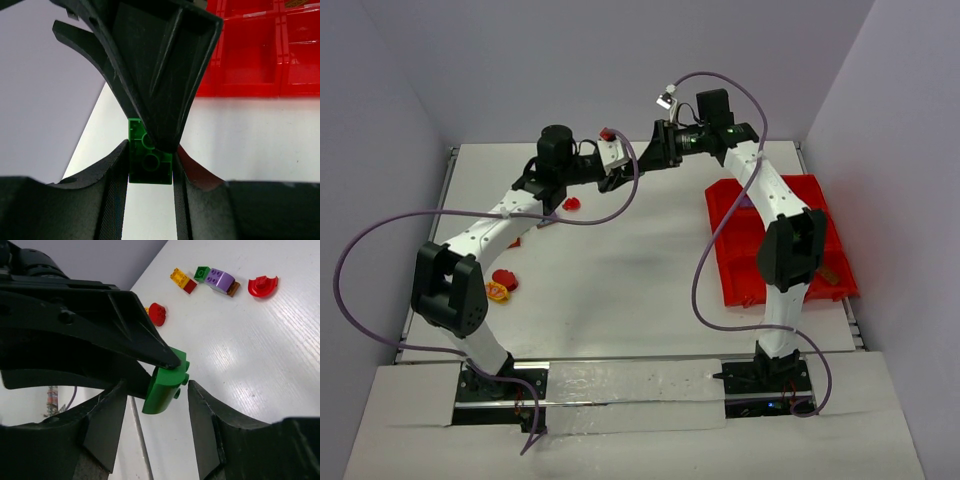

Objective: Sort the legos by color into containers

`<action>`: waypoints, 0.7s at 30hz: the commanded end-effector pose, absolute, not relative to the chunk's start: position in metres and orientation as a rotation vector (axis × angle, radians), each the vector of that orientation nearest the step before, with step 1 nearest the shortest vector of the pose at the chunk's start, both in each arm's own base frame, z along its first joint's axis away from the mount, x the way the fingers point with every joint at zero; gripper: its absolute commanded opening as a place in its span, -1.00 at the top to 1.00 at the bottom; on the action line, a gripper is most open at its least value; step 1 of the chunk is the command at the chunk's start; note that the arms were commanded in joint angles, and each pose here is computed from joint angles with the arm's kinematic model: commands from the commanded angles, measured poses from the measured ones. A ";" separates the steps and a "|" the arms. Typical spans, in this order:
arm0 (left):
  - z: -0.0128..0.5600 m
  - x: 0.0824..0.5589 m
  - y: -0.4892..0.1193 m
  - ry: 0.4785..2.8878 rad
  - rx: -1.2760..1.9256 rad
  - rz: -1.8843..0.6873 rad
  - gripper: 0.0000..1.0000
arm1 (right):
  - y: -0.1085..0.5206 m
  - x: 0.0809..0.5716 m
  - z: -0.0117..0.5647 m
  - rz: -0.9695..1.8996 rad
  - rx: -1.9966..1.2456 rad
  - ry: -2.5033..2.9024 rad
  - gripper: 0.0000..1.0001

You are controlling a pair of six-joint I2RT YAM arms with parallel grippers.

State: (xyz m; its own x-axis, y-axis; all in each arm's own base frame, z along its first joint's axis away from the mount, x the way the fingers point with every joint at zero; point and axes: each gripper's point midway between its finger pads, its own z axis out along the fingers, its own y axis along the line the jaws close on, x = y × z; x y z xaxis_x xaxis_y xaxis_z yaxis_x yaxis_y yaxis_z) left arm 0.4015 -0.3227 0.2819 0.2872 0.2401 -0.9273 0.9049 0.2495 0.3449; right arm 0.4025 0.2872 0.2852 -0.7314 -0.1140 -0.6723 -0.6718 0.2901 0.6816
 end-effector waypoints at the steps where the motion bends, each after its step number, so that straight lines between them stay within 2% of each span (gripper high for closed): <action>1: 0.323 0.394 -0.329 1.088 1.254 -0.601 0.99 | 0.288 0.407 0.276 1.428 -0.696 2.078 -0.04; 6: 0.323 0.390 -0.334 1.076 1.266 -0.603 0.97 | 0.288 0.412 0.279 1.409 -0.701 2.062 0.23; 7: 0.323 0.389 -0.336 1.077 1.268 -0.604 0.89 | 0.287 0.413 0.280 1.405 -0.703 2.058 0.35; 9: 0.323 0.390 -0.337 1.086 1.263 -0.601 0.65 | 0.286 0.413 0.281 1.399 -0.712 2.049 0.68; 11: 0.322 0.393 -0.337 1.114 1.238 -0.603 0.20 | 0.285 0.413 0.283 1.388 -0.718 2.041 0.97; 12: 0.321 0.397 -0.336 1.140 1.218 -0.603 -0.13 | 0.281 0.414 0.284 1.376 -0.712 2.040 0.99; 14: 0.320 0.404 -0.334 1.189 1.186 -0.596 -0.57 | 0.269 0.416 0.288 1.345 -0.698 2.038 1.00; 17: 0.320 0.415 -0.327 1.261 1.125 -0.556 -0.83 | 0.230 0.429 0.283 1.194 -0.667 2.055 1.00; 21: 0.321 0.433 -0.313 1.375 1.007 -0.525 -0.90 | 0.154 0.425 0.274 0.974 -0.623 2.126 1.00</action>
State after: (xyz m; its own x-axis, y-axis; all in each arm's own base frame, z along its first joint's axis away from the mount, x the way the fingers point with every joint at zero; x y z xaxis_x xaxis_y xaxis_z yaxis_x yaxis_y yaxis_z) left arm 0.4122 -0.3267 0.2876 0.2265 0.2706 -0.9357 0.8741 0.3673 0.3178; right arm 0.4297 0.2323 0.2562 -0.7073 -0.1128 -0.6978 -0.6621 0.4517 0.5980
